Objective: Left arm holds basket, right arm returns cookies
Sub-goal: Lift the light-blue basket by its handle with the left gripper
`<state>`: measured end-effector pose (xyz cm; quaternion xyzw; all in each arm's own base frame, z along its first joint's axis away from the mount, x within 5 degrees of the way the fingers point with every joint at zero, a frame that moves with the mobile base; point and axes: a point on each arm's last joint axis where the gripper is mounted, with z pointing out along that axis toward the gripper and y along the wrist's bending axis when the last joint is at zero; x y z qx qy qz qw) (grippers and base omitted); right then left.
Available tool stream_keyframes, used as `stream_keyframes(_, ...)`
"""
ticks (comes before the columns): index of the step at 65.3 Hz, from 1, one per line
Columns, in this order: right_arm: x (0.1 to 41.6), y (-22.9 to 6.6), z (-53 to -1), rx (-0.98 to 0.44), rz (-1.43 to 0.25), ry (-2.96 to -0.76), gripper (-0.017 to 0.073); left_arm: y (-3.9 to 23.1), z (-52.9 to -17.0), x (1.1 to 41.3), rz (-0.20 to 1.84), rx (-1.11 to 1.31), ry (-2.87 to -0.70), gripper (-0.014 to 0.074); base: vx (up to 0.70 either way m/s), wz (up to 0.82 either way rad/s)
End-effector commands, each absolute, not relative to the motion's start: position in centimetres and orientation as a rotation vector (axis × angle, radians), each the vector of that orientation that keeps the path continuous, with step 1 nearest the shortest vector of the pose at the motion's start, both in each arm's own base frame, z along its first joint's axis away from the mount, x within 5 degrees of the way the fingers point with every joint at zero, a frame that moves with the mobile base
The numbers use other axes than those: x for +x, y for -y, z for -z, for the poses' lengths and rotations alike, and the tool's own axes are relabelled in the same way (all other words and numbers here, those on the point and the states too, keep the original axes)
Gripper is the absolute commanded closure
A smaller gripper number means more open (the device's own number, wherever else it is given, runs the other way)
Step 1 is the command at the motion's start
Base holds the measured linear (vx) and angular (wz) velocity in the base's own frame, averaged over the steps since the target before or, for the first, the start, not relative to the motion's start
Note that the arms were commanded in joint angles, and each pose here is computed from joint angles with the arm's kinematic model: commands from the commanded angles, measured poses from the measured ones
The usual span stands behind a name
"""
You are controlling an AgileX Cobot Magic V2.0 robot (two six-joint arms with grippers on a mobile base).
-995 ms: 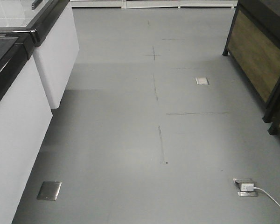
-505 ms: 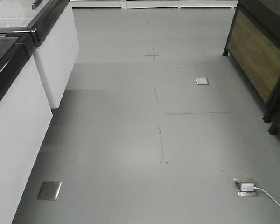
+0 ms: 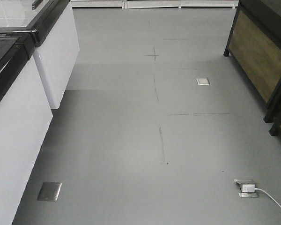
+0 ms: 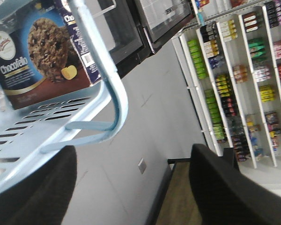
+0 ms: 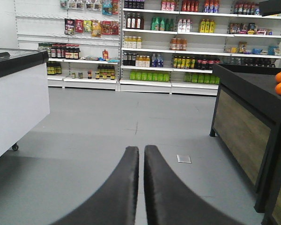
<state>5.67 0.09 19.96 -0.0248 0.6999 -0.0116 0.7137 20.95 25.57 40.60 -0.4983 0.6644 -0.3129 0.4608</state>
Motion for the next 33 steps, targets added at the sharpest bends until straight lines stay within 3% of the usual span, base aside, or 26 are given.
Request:
stream_keyframes(1,5.6,-0.1,-20.1,-0.065,0.031,-1.481,0.0562,-25.6,-42.6,21.3,0.816,-1.138,-1.512,0.003,0.0,0.0)
stream_keyframes(33,5.6,-0.1,-20.1,-0.065,0.031,-1.481,0.0562,-30.0,-39.1,23.9,1.014,-1.117,-1.306,0.0003,0.0,0.0)
